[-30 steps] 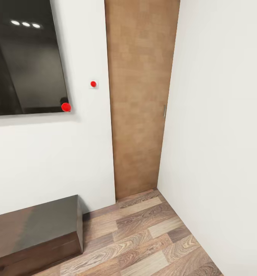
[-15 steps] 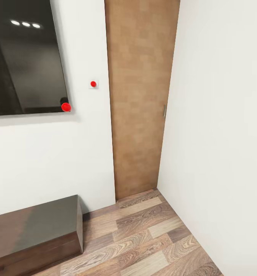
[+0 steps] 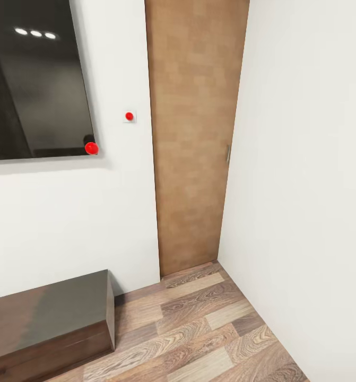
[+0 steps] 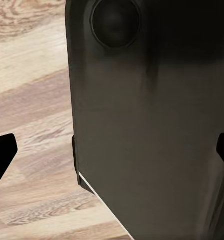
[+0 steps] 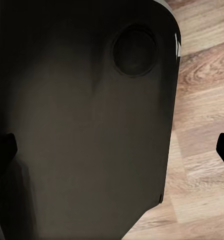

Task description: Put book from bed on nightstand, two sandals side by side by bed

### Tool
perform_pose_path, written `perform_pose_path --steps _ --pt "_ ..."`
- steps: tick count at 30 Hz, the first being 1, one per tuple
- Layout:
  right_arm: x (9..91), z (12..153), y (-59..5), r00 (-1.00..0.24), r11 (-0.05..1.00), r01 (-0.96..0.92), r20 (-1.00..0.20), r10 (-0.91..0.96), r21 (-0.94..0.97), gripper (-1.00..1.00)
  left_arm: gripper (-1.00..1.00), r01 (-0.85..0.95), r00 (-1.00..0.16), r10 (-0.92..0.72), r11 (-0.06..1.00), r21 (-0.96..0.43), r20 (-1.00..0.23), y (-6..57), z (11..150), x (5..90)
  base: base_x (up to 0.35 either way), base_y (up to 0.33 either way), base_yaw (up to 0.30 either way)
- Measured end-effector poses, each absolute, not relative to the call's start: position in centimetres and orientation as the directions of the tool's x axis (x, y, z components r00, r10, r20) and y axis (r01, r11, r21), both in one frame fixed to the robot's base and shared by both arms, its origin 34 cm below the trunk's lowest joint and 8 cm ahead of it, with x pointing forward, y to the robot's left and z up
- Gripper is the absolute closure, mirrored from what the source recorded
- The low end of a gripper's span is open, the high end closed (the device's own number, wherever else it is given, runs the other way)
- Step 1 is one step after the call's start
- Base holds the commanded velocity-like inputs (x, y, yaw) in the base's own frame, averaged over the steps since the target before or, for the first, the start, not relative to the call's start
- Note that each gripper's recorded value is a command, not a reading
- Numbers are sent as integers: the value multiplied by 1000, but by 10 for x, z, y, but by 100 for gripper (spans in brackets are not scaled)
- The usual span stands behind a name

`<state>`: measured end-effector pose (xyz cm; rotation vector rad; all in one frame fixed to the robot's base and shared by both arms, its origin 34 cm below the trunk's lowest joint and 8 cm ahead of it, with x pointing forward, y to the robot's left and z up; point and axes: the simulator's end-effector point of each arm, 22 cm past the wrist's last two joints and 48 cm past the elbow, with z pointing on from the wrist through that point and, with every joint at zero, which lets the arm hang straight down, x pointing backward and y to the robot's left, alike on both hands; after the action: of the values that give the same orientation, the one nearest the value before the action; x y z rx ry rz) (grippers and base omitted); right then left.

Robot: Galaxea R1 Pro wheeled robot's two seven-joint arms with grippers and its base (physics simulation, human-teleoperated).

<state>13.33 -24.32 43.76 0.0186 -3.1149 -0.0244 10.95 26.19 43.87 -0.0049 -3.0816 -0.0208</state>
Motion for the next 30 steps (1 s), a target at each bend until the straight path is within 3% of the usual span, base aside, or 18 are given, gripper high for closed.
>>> perform_pose_path --steps 30 --pt "163 437 -242 -1000 1000 -9 -18 -9 15 -100 -100 -5 -997 -9 999 53 70 289 440 101 0 0 0"
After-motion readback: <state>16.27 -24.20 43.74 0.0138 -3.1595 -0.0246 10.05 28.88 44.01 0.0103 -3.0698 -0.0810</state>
